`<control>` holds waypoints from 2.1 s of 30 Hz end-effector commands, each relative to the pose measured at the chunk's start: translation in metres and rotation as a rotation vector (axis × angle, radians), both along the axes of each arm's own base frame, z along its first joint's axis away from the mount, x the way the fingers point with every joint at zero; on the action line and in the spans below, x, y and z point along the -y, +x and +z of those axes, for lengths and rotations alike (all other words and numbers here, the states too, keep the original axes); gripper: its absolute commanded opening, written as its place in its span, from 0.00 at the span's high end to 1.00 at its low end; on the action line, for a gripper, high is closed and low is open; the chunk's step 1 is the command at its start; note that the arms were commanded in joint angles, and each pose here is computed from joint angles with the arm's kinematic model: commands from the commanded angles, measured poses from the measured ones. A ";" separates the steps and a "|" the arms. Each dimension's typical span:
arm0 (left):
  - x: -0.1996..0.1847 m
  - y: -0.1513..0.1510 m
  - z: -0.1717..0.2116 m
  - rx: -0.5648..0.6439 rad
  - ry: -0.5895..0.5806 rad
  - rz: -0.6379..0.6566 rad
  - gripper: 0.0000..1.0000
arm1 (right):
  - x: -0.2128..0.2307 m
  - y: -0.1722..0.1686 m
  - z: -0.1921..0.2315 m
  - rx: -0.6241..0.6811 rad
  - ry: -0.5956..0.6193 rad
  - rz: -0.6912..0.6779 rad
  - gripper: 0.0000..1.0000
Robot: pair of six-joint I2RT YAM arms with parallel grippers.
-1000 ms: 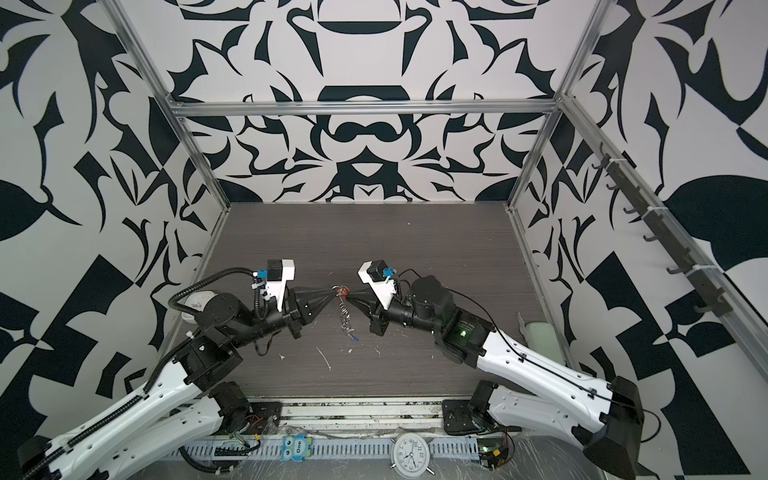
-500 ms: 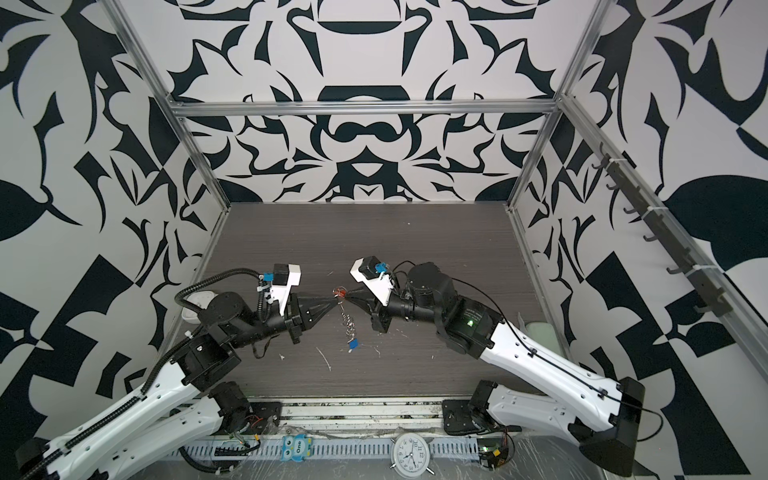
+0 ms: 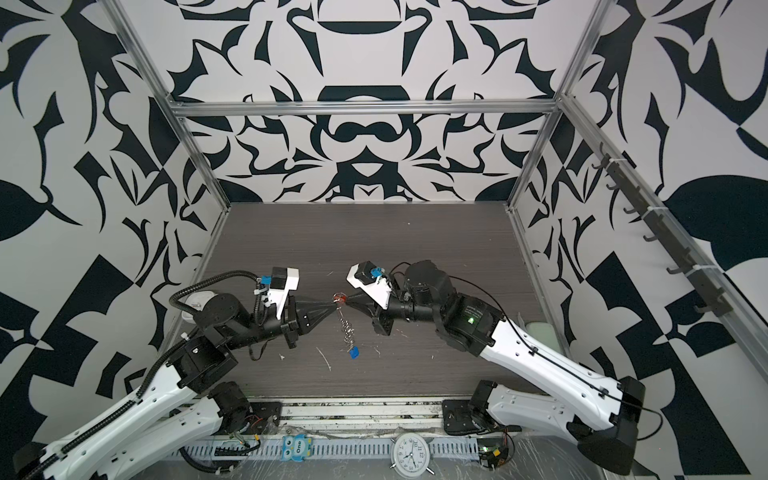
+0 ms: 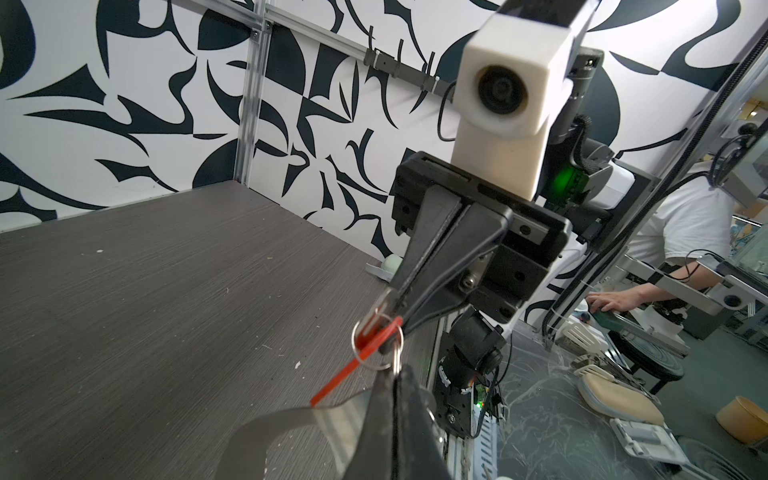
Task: Remove the keys from the keyring
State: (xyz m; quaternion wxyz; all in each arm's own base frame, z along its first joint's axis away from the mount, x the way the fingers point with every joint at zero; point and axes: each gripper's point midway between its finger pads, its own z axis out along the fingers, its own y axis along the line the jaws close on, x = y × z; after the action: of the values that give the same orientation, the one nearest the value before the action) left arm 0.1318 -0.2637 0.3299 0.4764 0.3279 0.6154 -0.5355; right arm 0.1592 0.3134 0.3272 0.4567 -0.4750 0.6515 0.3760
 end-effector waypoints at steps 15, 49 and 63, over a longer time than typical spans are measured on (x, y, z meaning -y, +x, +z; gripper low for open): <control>-0.007 -0.032 0.046 0.085 -0.125 -0.132 1.00 | 0.005 0.005 0.011 -0.008 0.058 0.038 1.00; -0.022 -0.019 0.065 0.101 -0.231 -0.002 1.00 | -0.012 -0.010 -0.022 -0.148 0.071 0.169 1.00; -0.015 -0.017 0.052 0.110 -0.168 -0.019 1.00 | 0.016 -0.010 0.043 -0.052 0.316 0.029 0.47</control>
State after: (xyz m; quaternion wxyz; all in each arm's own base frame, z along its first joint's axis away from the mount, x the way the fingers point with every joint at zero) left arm 0.1232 -0.2514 0.3630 0.5128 0.3080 0.5710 -0.5622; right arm 0.1489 0.3041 0.3199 0.4375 -0.4254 0.6372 0.4708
